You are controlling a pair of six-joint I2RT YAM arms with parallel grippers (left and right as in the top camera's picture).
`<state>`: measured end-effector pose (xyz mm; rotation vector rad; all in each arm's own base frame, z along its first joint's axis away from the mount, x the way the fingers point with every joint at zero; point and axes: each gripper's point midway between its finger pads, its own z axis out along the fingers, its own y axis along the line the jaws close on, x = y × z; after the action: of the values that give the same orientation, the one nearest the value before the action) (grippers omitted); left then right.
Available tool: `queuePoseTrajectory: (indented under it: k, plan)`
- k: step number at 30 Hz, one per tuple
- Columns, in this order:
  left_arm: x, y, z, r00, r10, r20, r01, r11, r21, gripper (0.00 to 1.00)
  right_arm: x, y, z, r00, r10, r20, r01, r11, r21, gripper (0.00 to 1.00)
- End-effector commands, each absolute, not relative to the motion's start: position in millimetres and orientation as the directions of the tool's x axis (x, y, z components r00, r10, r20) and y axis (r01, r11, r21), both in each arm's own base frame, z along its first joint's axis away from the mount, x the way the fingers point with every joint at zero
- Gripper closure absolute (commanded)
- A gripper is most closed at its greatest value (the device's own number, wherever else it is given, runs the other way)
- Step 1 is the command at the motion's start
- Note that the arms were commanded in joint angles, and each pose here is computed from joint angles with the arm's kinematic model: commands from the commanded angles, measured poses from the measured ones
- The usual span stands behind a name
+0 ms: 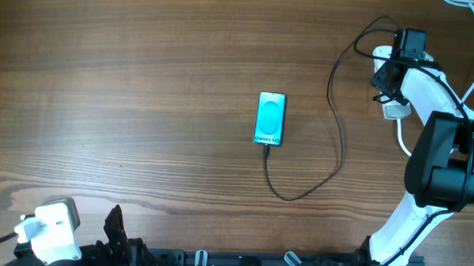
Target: Plug charger to phone and switch on socket
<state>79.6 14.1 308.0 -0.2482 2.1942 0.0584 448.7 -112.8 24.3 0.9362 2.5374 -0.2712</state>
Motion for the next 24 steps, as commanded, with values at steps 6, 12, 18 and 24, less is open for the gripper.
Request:
queuePoseTrajectory:
  k: [6, 12, 18, 24]
  plan:
    - [44, 7, 314, -0.431, -0.097, -0.897, -0.14, 0.989, -0.04, 0.0, 416, -116, 46, -0.669, 0.61, -0.424, 0.699, 0.711, -0.081, 0.96]
    - [18, 5, 315, -0.311, -0.084, -0.947, -0.134, 0.99, -0.044, 0.0, 404, -111, 136, -0.536, 0.66, -0.526, 0.745, 0.663, 0.074, 0.96]
    - [-6, 5, 314, -0.208, -0.073, -0.975, -0.138, 0.989, -0.045, 0.0, 373, -82, 244, -0.415, 0.657, -0.63, 0.667, 0.69, 0.28, 0.96]
    - [-4, 13, 312, -0.218, -0.052, -0.975, -0.079, 0.996, -0.035, 0.0, 323, -51, 352, -0.229, 0.622, -0.748, 0.492, 0.738, 0.463, 0.96]
